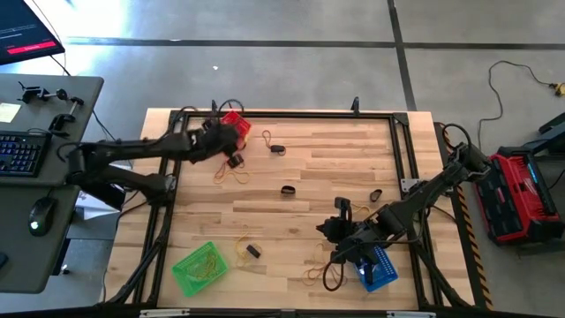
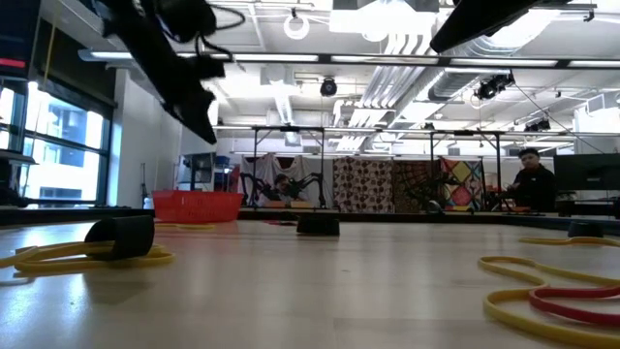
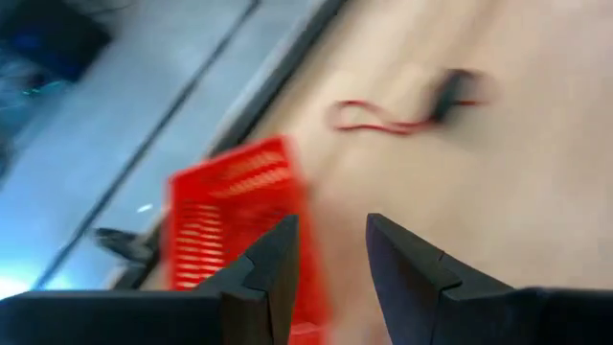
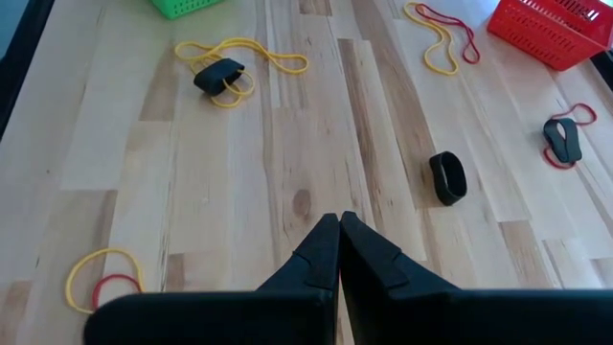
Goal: Sort rubber bands into baskets
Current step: Put the yellow rubber band into the green basket
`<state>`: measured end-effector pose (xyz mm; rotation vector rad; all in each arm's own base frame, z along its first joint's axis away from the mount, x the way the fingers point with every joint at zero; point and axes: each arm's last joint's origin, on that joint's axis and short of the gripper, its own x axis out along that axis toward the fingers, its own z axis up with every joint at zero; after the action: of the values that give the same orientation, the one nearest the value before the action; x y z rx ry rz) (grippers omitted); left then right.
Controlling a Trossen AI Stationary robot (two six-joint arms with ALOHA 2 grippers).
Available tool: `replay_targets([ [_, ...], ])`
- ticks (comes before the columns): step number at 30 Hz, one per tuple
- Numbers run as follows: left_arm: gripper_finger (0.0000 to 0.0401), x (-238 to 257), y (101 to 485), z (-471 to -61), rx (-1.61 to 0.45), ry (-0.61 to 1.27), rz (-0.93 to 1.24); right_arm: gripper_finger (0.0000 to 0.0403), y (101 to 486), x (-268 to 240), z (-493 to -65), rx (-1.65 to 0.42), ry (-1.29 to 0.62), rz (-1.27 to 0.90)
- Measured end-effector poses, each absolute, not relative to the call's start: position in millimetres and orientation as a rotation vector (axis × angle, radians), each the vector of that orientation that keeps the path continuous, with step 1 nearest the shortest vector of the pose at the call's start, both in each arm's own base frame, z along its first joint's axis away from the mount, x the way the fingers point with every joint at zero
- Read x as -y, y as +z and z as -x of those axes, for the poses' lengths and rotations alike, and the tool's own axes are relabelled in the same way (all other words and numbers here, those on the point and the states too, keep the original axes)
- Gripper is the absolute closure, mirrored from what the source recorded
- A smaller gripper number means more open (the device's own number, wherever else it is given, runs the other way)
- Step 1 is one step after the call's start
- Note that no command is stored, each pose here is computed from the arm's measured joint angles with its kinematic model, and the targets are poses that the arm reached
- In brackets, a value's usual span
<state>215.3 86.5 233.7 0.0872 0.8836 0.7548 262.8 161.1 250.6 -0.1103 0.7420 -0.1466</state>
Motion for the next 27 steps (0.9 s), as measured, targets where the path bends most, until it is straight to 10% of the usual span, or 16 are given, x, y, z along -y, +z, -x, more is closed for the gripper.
replay_targets([
  [11, 0.0286, 23.6, 232.2, -200.0, -0.996, 0.283, 0.005, 0.0403, 250.8, -161.2, -263.0, -0.739, -0.146, 0.11],
  [27, 0.0286, 102.6, 194.8, -213.2, -1.047, 0.237, 0.299, 0.0403, 251.2, -161.5, -263.5, -0.734, -0.143, 0.11],
])
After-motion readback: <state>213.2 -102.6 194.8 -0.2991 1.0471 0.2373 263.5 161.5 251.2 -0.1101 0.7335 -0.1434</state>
